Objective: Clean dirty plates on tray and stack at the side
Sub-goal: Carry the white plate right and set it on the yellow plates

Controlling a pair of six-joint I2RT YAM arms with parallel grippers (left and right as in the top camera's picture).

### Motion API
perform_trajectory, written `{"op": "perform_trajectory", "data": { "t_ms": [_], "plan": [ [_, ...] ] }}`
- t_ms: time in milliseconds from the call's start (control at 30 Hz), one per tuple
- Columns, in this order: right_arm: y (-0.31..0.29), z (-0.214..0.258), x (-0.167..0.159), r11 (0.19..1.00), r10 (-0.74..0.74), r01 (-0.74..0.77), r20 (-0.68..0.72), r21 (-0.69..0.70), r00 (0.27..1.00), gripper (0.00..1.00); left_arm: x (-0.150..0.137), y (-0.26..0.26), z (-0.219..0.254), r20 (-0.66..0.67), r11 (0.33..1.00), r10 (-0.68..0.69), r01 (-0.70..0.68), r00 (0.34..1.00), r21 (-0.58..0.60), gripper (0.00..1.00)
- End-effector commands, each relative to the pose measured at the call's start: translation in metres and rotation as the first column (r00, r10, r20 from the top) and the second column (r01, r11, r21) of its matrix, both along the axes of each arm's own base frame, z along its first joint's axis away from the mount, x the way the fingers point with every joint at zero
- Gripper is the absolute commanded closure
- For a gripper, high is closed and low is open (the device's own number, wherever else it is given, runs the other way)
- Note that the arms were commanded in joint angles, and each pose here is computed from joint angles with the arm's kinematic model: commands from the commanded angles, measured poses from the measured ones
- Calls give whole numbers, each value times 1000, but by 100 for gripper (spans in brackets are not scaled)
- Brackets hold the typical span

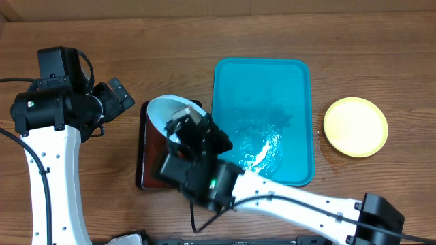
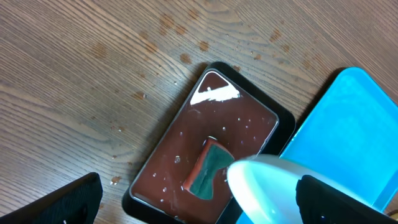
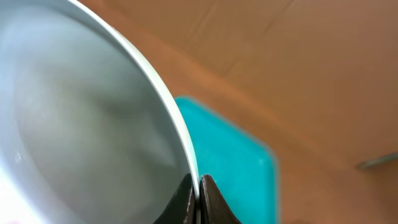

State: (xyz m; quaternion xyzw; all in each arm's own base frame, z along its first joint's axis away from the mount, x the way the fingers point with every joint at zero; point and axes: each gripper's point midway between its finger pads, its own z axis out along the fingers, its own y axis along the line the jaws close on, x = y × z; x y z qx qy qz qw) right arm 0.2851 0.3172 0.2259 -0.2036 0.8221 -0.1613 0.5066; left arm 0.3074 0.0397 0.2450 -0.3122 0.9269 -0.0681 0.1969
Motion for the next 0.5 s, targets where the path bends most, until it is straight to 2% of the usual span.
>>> {"op": "perform_trajectory", "data": {
  "t_ms": [0, 133, 233, 367, 467],
  "plan": [
    [8, -9, 9, 956, 37, 26, -206, 292, 978, 96, 2, 2, 6, 17, 1000, -10, 10, 1000, 13, 0],
    [4, -21, 21, 895, 110, 77, -383, 440, 917, 96, 2, 2, 6, 17, 1000, -10, 10, 1000, 13, 0],
    [-15, 0, 34, 831, 164, 120, -445, 544, 880, 96, 2, 2, 6, 17, 1000, -10, 10, 1000, 12, 0],
    [-75, 44, 57, 728, 158, 219, -470, 649, 869, 96, 2, 2, 6, 17, 1000, -10, 10, 1000, 13, 0],
    [-144, 71, 75, 627, 88, 321, -474, 710, 876, 96, 2, 2, 6, 17, 1000, -10, 10, 1000, 12, 0]
  ]
}}
